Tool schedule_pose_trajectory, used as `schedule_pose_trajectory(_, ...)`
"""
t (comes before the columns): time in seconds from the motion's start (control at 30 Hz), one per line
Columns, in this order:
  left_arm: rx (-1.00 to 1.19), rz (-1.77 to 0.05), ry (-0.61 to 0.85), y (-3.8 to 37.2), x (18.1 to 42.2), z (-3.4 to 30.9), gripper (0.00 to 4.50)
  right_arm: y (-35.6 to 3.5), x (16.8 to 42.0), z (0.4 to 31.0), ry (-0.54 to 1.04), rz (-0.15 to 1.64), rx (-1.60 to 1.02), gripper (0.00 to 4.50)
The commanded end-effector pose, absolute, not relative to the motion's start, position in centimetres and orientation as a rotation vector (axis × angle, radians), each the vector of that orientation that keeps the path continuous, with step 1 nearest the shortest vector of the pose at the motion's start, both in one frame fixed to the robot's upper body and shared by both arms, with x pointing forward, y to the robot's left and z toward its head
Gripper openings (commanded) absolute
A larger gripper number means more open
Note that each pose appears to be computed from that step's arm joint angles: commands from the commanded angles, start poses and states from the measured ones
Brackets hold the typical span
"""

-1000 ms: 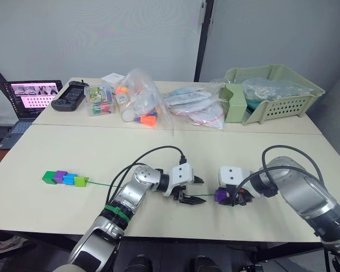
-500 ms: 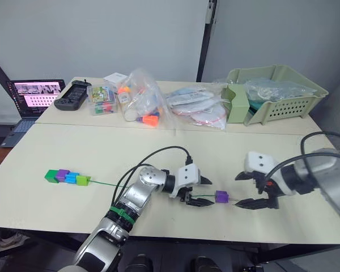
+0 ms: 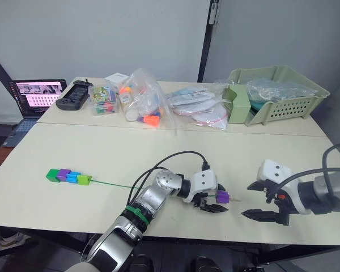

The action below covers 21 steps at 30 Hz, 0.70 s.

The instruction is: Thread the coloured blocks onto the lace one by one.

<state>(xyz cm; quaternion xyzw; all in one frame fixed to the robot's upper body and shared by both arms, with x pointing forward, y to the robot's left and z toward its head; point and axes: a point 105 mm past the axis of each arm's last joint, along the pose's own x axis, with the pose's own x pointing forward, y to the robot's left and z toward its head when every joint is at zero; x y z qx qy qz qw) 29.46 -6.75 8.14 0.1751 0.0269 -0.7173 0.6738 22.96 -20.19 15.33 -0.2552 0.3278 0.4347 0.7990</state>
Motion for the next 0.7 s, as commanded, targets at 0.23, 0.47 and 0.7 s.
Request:
schedule_pose_trajectory(0.23, 0.411, -1.596, -0.021, -8.5, 29.5, 9.1, 3.43, -20.2, 22.8, 15.6, 0.644, 0.881, -0.559, 4.45)
schedule_pose_trajectory(0.47, 0.391, -1.603, -0.018, -8.1, 29.5, 9.2, 1.40, -19.6, 24.1, 14.2, 0.586, 0.900, -0.647, 4.50)
schedule_pose_trajectory(0.7, 0.399, -1.600, -0.012, -7.9, 29.5, 9.2, 1.40, -18.9, 26.3, 12.8, 0.554, 0.962, -0.759, 4.50)
